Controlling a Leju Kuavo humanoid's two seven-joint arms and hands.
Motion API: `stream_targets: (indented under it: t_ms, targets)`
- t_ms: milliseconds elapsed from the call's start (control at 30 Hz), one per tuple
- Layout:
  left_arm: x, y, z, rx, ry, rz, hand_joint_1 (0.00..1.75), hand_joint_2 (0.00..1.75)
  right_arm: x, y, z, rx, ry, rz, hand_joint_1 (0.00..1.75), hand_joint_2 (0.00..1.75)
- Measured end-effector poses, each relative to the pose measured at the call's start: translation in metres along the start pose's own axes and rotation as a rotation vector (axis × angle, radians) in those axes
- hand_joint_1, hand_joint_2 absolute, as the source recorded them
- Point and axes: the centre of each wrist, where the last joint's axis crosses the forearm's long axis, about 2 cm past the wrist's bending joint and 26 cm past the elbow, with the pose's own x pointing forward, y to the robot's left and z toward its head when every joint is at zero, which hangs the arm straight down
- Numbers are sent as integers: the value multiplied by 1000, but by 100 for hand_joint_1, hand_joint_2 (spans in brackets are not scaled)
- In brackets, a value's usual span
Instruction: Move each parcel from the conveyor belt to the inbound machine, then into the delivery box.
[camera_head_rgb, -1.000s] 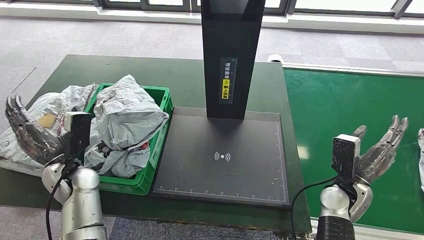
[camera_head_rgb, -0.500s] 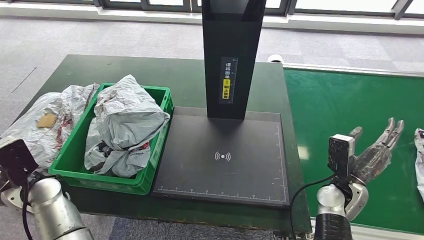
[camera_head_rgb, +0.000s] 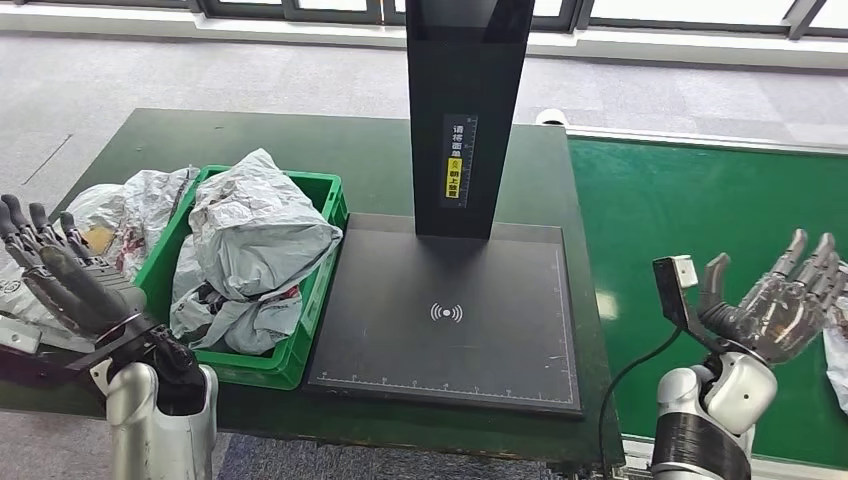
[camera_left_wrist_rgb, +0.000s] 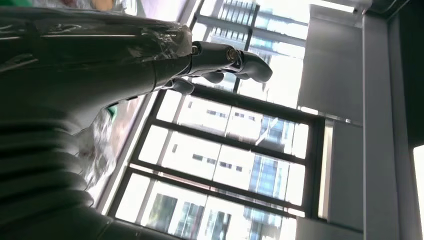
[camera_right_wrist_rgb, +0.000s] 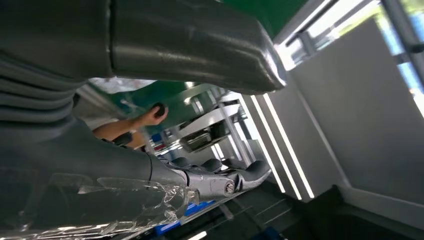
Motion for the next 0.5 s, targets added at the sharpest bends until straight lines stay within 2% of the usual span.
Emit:
stream_targets:
  t_ms: [100, 267, 500]
  targets:
    - [6, -4, 15, -58, 31, 54, 0, 175, -20, 8, -8, 41, 99, 109, 0, 175]
    - [14, -4, 27, -93, 53, 81, 0, 175, -39, 18, -11, 101, 180, 164, 0, 175]
    - [18, -2, 33, -109, 64, 88, 0, 175, -57, 25, -8, 157, 216, 204, 0, 175]
